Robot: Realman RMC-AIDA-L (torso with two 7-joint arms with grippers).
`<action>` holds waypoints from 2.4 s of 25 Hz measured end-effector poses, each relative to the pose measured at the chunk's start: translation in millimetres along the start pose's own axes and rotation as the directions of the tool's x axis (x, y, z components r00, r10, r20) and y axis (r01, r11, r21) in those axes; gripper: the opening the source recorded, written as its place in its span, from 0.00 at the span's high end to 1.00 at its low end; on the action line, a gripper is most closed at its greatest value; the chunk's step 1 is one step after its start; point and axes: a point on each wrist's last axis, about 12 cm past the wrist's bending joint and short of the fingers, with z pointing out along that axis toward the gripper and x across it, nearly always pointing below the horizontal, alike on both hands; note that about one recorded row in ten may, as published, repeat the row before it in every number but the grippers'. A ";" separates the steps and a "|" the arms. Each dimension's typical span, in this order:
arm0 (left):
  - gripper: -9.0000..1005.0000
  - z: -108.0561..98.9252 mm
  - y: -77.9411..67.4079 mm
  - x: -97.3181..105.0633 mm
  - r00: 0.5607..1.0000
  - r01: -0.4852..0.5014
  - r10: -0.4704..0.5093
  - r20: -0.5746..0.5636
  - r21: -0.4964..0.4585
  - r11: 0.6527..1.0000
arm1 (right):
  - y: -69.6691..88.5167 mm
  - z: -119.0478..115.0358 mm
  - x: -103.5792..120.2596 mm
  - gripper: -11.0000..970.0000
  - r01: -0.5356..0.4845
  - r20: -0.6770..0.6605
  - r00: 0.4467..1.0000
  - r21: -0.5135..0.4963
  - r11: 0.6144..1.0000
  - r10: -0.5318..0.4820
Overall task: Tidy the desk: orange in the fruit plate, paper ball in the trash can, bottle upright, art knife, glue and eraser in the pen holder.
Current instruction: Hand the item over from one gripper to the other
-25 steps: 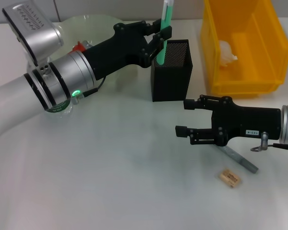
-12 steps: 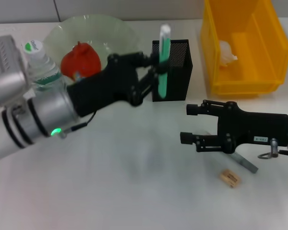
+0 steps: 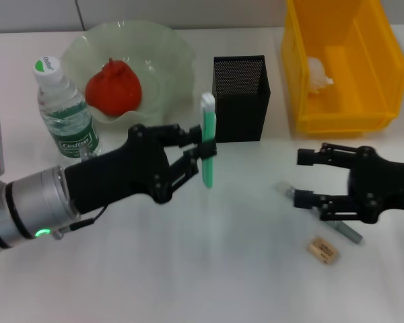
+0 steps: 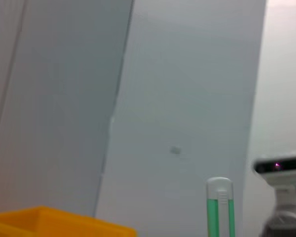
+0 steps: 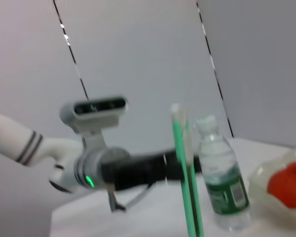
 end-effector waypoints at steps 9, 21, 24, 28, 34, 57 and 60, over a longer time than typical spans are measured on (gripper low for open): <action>0.81 0.4 -7.3 5.0 0.994 0.036 -0.022 -0.112 0.131 0.991 | 9.6 -12.2 -24.5 0.16 0.062 0.122 0.991 -0.112 0.992 -0.048; 0.81 23.4 -11.2 2.2 0.993 0.046 -0.023 -0.114 0.206 0.978 | 3.1 13.0 -41.7 0.20 0.089 0.144 0.988 -0.181 0.979 -0.064; 0.81 26.9 -11.6 1.4 0.994 0.047 -0.024 -0.109 0.212 0.976 | 2.6 17.0 -43.9 0.22 0.073 0.142 0.989 -0.194 0.978 -0.046; 0.80 30.4 -11.5 -0.2 0.994 0.051 -0.029 -0.104 0.220 0.974 | 2.4 22.9 -44.6 0.23 0.068 0.139 0.990 -0.203 0.977 -0.040; 0.80 33.6 -11.3 -2.3 0.995 0.051 -0.030 -0.096 0.228 0.972 | -1.7 35.1 -45.1 0.26 0.058 0.108 0.993 -0.195 0.979 -0.037; 0.77 34.0 -12.6 -2.6 0.995 0.053 -0.033 -0.090 0.235 0.970 | 0.2 42.5 -41.7 0.54 0.049 0.089 0.996 -0.209 0.977 -0.031; 0.76 34.4 -13.1 -2.7 0.995 0.054 -0.033 -0.090 0.240 0.969 | 1.2 42.7 -40.9 0.58 0.047 0.082 0.996 -0.217 0.975 -0.030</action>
